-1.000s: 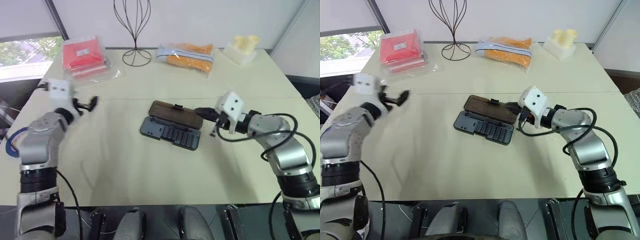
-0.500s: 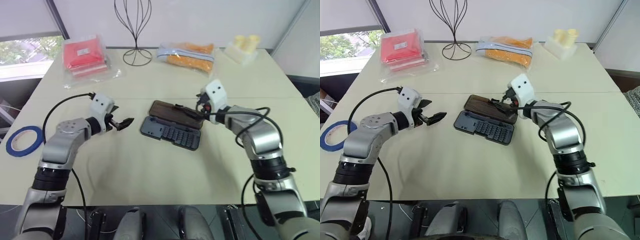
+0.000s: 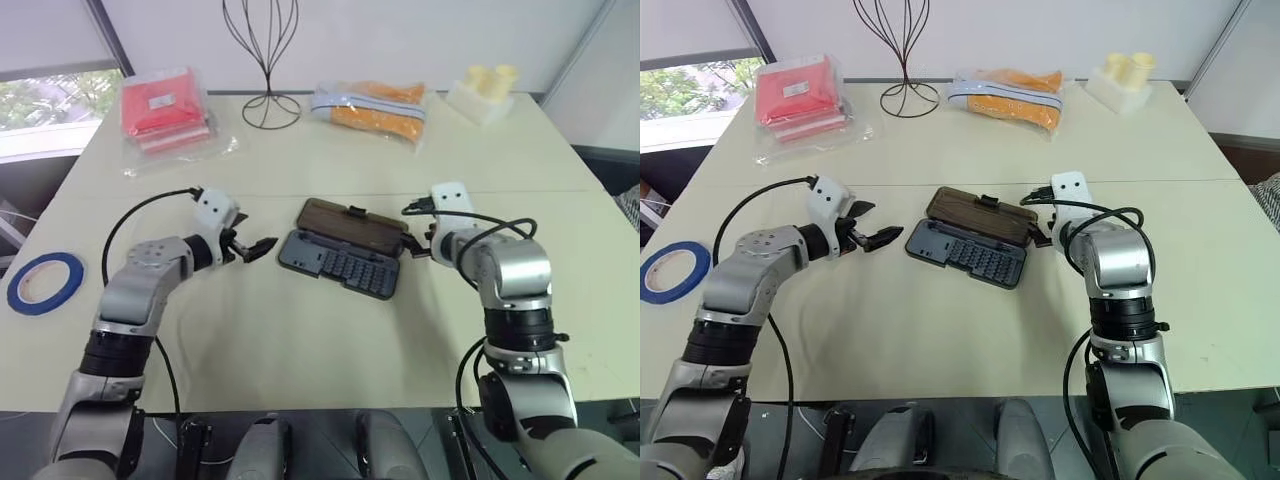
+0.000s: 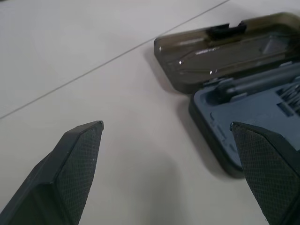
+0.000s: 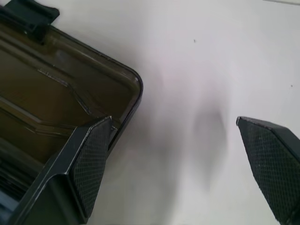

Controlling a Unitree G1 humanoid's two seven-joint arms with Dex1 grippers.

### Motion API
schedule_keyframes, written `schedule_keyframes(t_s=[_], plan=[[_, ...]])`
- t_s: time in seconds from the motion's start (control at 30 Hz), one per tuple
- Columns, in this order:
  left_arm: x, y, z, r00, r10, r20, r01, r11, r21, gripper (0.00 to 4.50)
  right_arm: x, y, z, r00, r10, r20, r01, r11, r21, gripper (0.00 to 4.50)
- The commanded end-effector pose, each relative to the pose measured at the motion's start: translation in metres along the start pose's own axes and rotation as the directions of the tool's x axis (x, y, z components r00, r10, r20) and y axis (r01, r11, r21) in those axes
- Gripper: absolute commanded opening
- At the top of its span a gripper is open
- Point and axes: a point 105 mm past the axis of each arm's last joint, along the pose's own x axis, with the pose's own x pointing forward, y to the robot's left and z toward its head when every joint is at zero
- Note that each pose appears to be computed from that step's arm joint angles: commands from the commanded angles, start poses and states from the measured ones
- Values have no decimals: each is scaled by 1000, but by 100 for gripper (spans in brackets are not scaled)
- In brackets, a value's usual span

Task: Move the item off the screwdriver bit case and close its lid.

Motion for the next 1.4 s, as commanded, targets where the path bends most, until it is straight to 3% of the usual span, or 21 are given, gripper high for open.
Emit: schedule_keyframes(t_s=[0.03,0.1,0.2,0.43,0.77,1.4], plan=[[-1,2,13,999,2,33,-3,999,41,450,2,-7,0,999,-39,-23,40,998,48,439],[-1,2,13,999,3,32,-5,999,43,450,3,-7,-2,999,-38,-34,40,998,57,439],[-1,3,13,999,9,33,-10,999,45,450,3,-2,0,999,-27,-32,28,998,58,355],[-3,5,13,999,29,35,-31,998,47,450,8,11,0,999,2,-41,0,999,44,14],[-8,13,13,997,66,37,-67,996,50,450,7,24,-2,996,53,-67,-52,998,17,5],[-3,11,11,999,44,29,-46,997,62,450,-38,41,-16,984,168,-56,-172,983,-70,5]])
